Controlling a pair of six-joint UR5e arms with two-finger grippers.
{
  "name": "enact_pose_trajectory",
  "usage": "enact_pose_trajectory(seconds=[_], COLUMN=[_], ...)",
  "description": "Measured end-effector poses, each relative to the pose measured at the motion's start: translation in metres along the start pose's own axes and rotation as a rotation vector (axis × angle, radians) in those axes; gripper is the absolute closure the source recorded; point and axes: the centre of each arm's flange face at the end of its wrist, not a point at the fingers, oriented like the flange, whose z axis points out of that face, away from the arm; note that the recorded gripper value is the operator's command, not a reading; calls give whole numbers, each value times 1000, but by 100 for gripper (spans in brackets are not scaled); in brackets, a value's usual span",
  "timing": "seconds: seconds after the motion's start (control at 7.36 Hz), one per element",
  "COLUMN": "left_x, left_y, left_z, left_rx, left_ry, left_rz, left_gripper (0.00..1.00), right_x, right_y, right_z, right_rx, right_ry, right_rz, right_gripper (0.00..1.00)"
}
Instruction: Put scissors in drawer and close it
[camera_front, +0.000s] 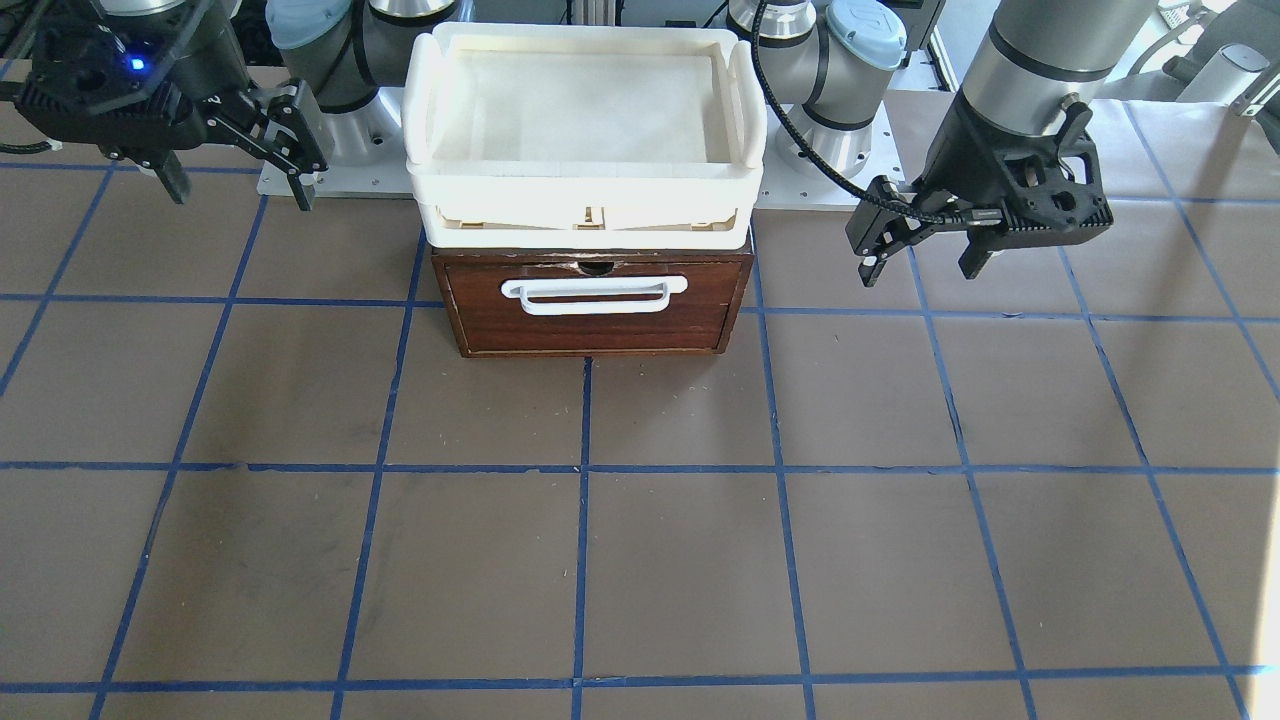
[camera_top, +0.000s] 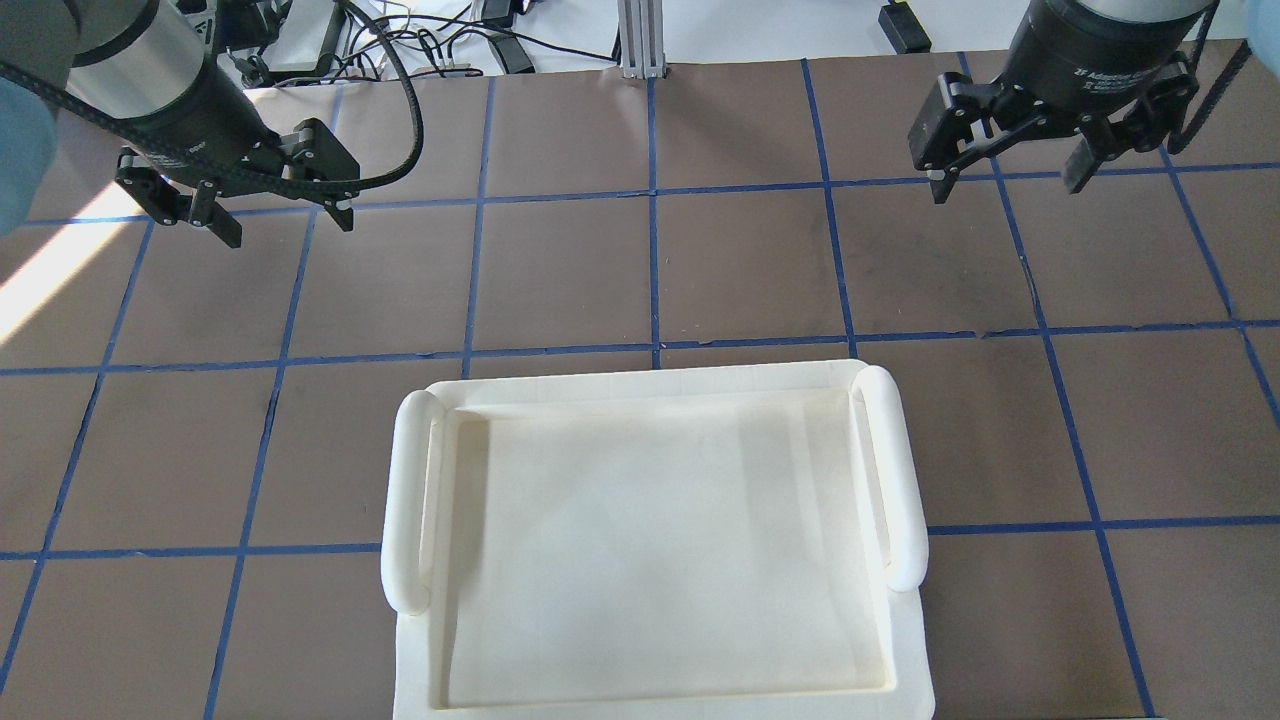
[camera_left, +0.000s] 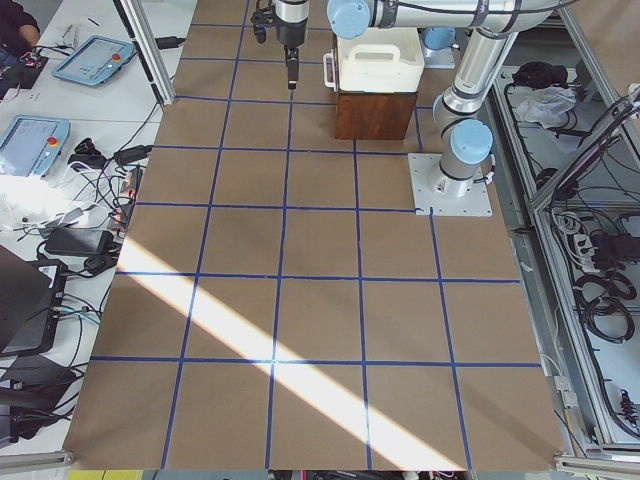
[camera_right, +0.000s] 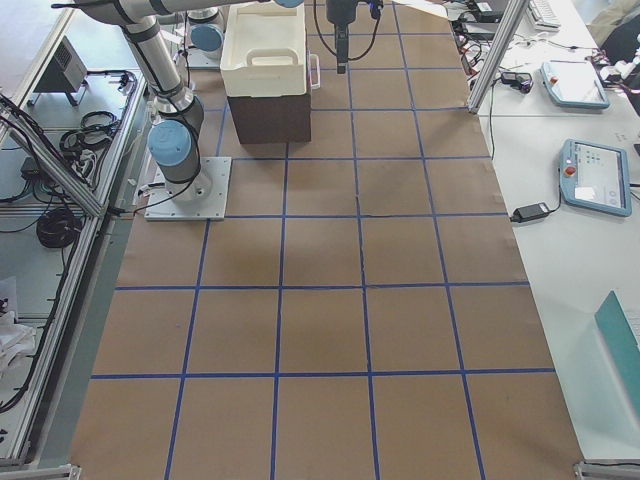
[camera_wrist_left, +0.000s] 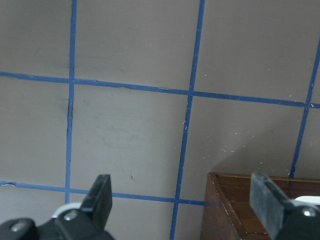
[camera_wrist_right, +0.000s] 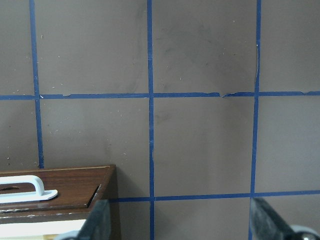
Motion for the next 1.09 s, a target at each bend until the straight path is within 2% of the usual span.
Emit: enact_pose_trajectory(seconds=[1.09], left_x=[-3], left_y=[2], left_z=[2], left_rx=[-7], left_ry=[-7], left_rz=[-5], left_gripper=[0], right_x=[-1], right_y=[5], right_z=[-1], right_rx=[-3], right_ry=[-8], right_rz=[0], right_gripper=[0])
